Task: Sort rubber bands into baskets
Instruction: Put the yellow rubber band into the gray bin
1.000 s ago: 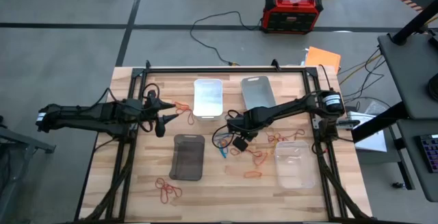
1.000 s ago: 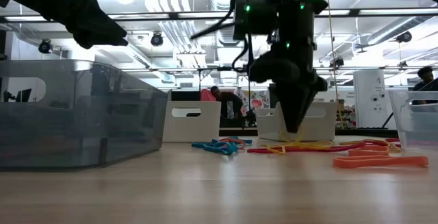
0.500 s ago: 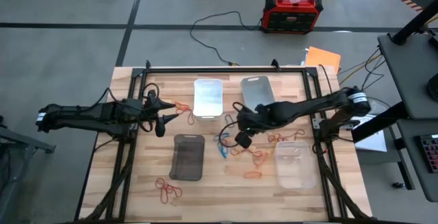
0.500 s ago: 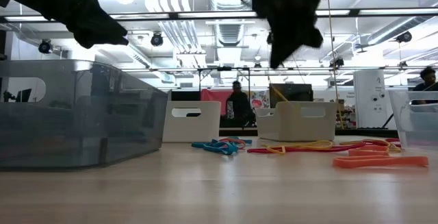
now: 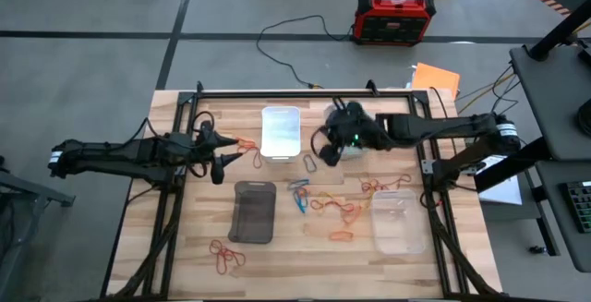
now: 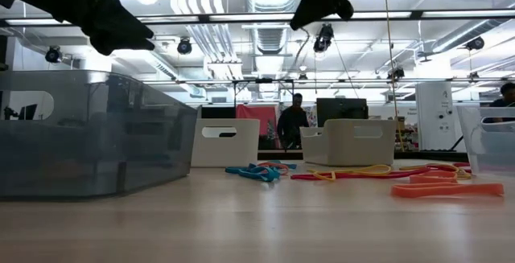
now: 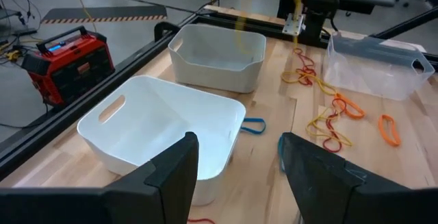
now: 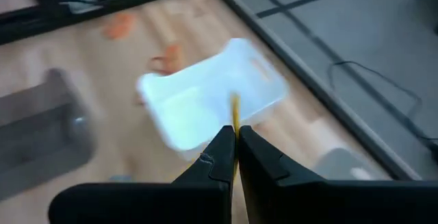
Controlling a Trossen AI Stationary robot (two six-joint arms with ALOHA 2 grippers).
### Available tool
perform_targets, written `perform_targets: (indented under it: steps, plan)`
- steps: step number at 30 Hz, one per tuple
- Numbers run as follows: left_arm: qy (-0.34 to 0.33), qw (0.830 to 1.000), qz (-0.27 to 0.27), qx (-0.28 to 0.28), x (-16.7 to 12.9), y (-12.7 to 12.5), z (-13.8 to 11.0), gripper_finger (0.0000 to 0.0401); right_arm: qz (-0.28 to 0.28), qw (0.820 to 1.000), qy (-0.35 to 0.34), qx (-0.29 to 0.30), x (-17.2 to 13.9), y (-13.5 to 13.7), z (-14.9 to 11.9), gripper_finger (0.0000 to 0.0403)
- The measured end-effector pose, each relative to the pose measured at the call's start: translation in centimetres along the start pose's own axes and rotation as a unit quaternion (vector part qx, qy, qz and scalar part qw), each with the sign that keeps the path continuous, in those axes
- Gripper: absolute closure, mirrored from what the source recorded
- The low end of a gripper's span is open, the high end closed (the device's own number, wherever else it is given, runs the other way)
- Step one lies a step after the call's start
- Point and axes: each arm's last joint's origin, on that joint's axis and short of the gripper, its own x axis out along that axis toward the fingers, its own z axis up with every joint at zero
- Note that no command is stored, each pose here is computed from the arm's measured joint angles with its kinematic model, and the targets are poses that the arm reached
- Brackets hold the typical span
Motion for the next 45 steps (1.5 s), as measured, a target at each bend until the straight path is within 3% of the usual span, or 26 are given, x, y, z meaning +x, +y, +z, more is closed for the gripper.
perform_targets:
  steps: [10,16,36,45]
  plan:
    - [0.002,1.0,0.0,0.0,0.4,-0.1,0.0,0.0207,-0.096,0.993,0.062,0.032,2.4,-6.3,-0.2,0.0394]
    - [0.001,1.0,0.0,0.0,0.7,-0.3,0.1,0.0207,-0.127,0.984,0.119,0.037,4.0,-8.0,-1.2,0.0394]
    - [0.01,1.0,0.002,0.003,1.4,-0.4,0.0,0.0207,-0.166,0.945,0.282,0.02,10.1,-8.8,-5.5,0.0394]
    - [0.01,1.0,0.002,0.003,1.4,-0.4,-0.1,0.0207,-0.169,0.934,0.316,0.02,11.3,-8.9,-6.5,0.0394]
